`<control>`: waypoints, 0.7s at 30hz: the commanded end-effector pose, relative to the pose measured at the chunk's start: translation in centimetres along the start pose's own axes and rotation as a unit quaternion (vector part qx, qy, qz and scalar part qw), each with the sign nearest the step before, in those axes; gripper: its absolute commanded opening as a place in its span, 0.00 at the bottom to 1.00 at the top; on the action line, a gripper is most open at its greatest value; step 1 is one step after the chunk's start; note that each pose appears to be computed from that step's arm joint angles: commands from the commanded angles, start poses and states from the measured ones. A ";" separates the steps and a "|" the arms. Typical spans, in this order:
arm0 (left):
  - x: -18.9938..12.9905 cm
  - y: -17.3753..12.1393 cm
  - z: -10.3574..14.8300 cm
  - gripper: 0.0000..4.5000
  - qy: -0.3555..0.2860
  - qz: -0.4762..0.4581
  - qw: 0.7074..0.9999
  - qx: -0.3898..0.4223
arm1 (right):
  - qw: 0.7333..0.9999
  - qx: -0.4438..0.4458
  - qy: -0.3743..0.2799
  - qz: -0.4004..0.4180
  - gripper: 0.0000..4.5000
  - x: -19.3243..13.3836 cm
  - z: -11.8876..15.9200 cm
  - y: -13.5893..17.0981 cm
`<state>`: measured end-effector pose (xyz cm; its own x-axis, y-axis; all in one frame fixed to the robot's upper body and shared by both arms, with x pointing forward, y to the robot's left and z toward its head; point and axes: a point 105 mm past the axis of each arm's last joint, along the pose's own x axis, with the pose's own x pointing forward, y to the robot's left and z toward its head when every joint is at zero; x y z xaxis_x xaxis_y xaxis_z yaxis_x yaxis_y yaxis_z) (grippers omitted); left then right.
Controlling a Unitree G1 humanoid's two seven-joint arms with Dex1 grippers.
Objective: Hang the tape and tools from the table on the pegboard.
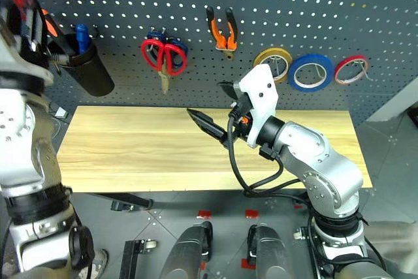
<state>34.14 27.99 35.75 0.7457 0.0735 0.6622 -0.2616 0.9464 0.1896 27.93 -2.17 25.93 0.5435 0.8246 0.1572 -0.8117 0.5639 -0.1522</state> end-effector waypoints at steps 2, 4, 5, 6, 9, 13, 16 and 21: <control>1.6 0.6 0.5 0.18 -0.026 0.001 1.000 -0.009 | 1.000 -0.016 -0.018 0.015 1.00 0.3 1.0 0.8; 2.7 1.4 0.5 0.18 -0.027 0.021 0.999 -0.020 | 0.999 -0.025 -0.011 0.025 1.00 0.4 0.8 1.2; 3.1 1.8 0.5 0.18 -0.029 0.029 0.999 -0.021 | 0.999 -0.028 -0.007 0.030 1.00 0.5 0.7 1.3; 3.2 2.1 0.0 0.18 -0.024 0.036 0.999 -0.023 | 0.999 -0.030 -0.004 0.036 1.00 0.5 0.6 1.6; 3.0 2.1 -0.8 0.18 -0.019 0.040 0.999 -0.023 | 0.999 -0.032 -0.005 0.039 1.00 0.5 0.5 1.7; 3.8 1.2 0.5 0.18 -0.044 0.024 0.998 -0.028 | 0.999 -0.034 -0.006 0.038 1.00 0.6 0.7 1.5; 3.1 1.5 -0.2 0.18 -0.036 0.030 0.999 -0.013 | 0.999 -0.037 -0.007 0.040 1.00 0.6 0.7 1.5; 1.2 2.6 -1.5 0.35 -0.027 0.069 0.997 -0.001 | 0.999 -0.036 -0.007 0.041 1.00 0.7 0.7 1.4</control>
<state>37.20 30.83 33.99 0.7483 0.1724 0.6405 -0.3190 0.9402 0.1197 27.60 -0.88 25.50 0.4934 0.8622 0.1148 -0.8378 0.5065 -0.2038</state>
